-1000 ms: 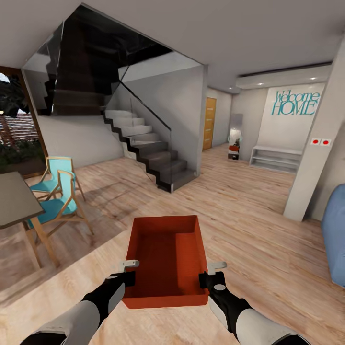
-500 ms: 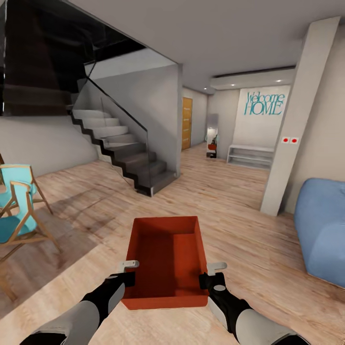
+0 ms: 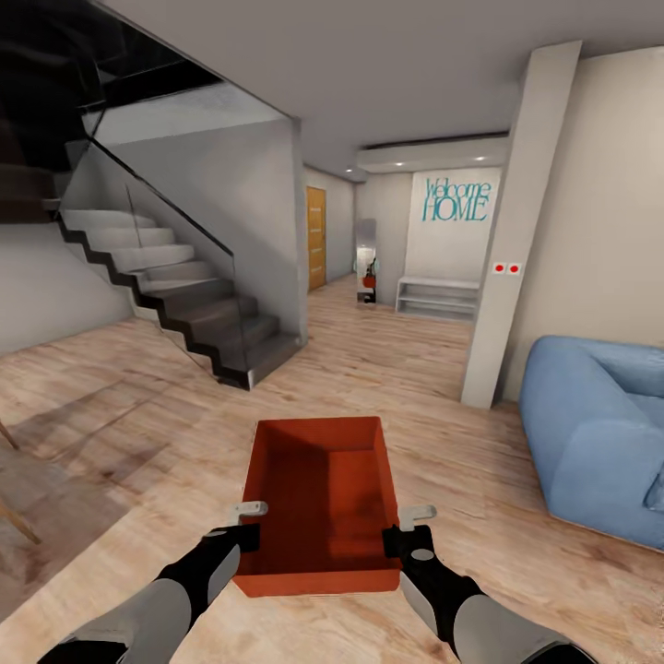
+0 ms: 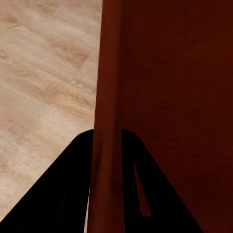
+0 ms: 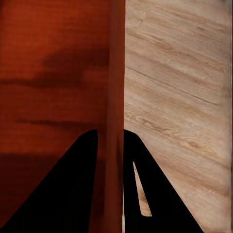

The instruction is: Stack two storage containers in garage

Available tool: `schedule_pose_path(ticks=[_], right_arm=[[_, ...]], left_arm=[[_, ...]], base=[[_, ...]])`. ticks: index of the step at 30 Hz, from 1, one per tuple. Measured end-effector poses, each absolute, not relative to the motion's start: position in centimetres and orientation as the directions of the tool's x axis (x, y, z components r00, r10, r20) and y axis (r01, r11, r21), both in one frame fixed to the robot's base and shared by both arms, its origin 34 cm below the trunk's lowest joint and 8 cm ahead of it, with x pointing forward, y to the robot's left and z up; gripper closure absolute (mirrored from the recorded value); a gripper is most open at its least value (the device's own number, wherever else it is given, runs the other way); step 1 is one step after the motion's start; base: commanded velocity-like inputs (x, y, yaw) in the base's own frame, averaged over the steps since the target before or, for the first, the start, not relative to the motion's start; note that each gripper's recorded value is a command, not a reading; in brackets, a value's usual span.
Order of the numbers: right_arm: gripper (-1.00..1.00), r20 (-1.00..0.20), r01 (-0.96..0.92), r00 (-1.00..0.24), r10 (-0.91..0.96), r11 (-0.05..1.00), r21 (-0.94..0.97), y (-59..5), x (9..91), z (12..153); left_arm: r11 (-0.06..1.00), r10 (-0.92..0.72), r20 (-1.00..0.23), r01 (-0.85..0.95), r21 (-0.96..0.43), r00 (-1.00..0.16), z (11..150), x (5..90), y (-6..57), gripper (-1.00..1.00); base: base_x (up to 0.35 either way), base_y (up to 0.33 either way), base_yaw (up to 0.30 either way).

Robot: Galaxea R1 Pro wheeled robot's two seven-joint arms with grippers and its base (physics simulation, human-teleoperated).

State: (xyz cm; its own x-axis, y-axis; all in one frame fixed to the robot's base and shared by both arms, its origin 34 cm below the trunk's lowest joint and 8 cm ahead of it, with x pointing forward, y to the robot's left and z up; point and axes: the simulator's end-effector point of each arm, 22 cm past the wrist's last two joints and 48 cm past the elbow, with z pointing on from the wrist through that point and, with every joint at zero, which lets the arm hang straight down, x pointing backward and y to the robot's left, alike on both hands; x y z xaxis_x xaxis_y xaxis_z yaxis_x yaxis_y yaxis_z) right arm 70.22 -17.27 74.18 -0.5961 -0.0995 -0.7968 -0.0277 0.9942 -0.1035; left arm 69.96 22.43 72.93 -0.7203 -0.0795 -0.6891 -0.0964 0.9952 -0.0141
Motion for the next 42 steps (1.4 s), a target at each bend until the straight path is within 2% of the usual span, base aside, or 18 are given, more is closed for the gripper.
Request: schedule_pose_path(ticks=[19, 42], right_arm=[[1.0, -0.797, -0.028, -0.596, -0.099, 0.994, -0.103, -17.27, 70.22, 74.19], [1.0, -0.798, -0.028, -0.595, -0.1, 0.994, -0.104, -17.25, 70.25, 74.22]], left_arm=[[0.995, -0.08, -0.689, -0.097, -0.014, -0.72, 72.94, 69.97, 22.43, 1.0], [0.995, -0.081, -0.69, -0.098, -0.015, -0.719, 72.95, 69.98, 22.45, 1.0]], base=[[0.322, 0.0, -0.279], [0.322, 0.0, -0.016]])
